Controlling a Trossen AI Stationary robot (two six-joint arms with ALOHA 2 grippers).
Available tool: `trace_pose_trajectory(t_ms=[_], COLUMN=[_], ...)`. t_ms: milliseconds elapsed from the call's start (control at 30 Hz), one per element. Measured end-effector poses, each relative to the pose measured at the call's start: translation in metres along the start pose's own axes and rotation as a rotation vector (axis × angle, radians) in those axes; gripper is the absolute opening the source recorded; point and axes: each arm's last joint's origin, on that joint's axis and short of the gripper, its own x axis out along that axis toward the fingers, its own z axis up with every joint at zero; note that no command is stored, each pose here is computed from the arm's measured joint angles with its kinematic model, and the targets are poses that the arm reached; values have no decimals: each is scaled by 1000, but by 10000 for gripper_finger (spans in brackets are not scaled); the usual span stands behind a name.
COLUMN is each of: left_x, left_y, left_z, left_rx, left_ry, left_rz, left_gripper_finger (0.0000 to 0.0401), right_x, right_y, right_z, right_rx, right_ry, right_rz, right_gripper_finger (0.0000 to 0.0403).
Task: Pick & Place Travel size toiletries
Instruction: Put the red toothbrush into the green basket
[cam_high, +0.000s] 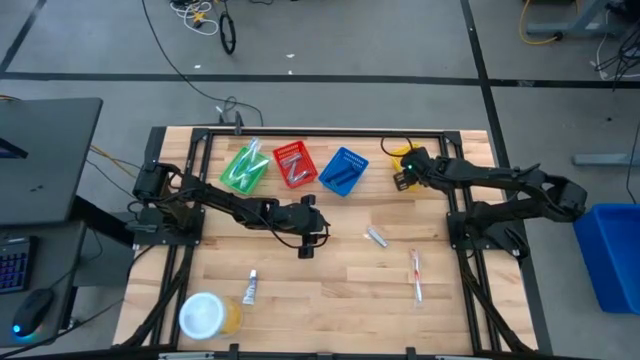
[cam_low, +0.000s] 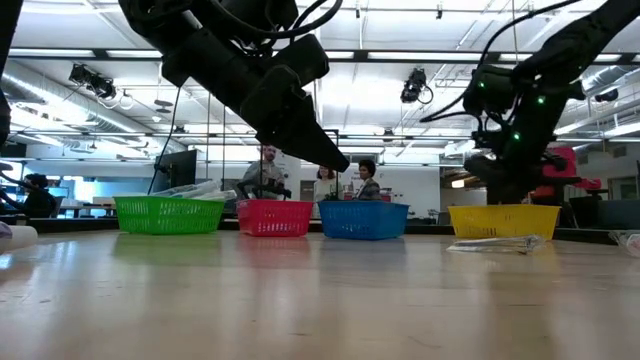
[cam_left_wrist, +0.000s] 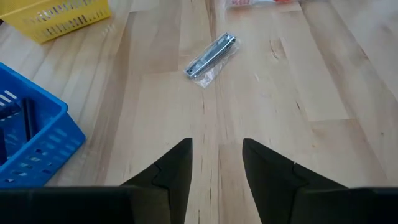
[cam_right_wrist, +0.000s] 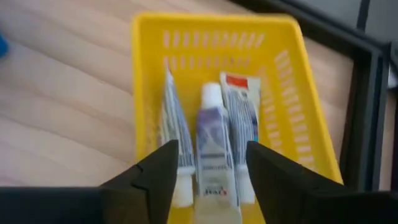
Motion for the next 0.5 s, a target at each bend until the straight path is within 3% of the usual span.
trace_pose_trajectory(t_ms=[133,267,400,500], left_x=[0,0,0,0], left_y=[0,0,0,0], left_z=[0,0,0,0], left_rx=[0,0,0,0], left_ry=[0,0,0,0], left_rz=[0,1,2,2], left_gripper_finger=[151,151,151,151], right_x=[-10,-27,-48,-64], right_y=[5,17,32,39], right_z=[12,23,21,13], right_rx=[-26,-64,-176,-190], right_ry=[-25,18,108,208], right_rz=[27,166,309,355], right_gripper_finger=[216,219,201,184])
